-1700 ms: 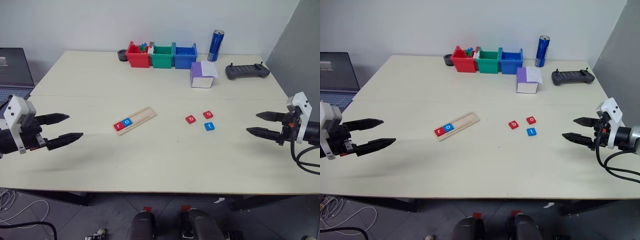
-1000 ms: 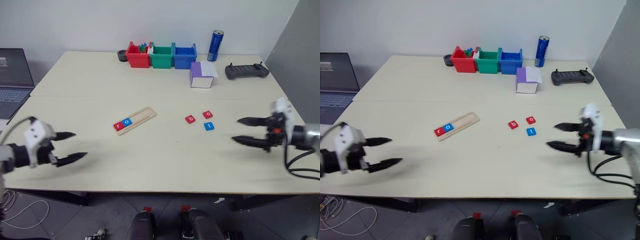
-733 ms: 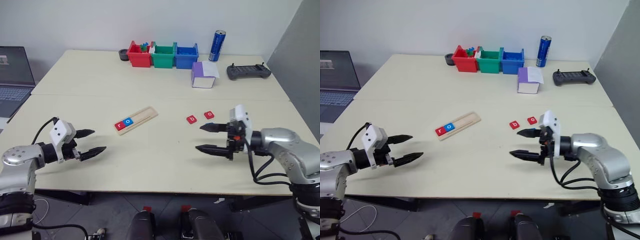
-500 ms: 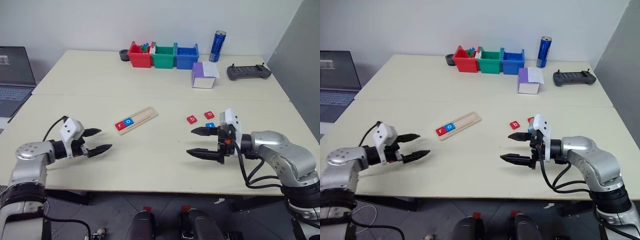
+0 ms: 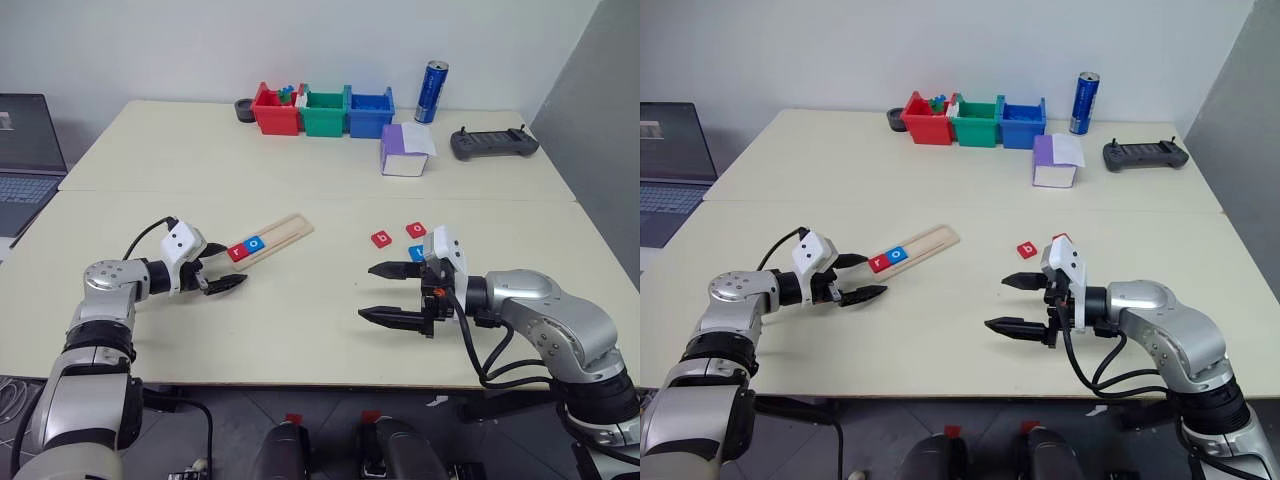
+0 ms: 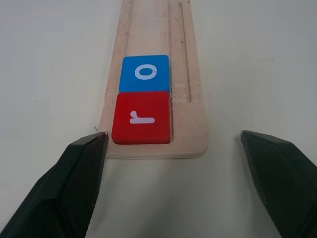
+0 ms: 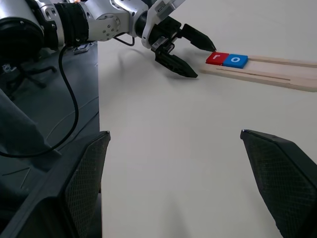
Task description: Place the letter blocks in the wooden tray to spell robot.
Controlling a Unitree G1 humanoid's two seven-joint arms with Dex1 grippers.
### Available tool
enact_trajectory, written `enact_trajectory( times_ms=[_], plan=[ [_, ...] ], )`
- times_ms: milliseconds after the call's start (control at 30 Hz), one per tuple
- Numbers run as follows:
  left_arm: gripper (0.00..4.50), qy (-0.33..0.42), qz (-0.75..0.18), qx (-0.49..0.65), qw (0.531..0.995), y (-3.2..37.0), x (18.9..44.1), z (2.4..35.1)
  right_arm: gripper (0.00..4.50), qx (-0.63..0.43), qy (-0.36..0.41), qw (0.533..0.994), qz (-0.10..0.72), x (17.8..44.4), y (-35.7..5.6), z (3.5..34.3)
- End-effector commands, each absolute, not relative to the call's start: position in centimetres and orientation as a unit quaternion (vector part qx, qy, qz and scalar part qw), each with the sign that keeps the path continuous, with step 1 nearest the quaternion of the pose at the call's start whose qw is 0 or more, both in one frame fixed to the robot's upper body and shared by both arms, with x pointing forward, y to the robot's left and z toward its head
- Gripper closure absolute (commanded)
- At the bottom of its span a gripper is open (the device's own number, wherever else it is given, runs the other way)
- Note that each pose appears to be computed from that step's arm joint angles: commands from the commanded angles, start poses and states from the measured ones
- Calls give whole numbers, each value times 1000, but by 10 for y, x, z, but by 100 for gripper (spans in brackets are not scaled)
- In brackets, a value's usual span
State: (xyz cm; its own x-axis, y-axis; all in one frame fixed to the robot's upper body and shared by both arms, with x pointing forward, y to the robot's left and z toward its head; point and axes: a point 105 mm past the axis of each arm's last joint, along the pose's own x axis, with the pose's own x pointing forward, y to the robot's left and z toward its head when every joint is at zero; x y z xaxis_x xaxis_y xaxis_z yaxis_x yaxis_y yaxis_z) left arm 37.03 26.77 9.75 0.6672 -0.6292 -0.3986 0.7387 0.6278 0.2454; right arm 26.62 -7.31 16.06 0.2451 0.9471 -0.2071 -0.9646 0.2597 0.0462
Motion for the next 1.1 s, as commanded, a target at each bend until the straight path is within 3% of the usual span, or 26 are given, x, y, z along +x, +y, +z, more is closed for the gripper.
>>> enact_trajectory(
  times_ms=[33,267,1100],
  plan=[
    [0,127,-386,219,887,258,379,102,2,-49,76,788,609,262,-72,171],
    [0,123,-376,234,888,243,395,104,2,-50,75,791,605,262,-73,171],
    [0,207,-356,208,887,246,401,93,2,-55,74,799,595,262,-77,176]
  ],
)
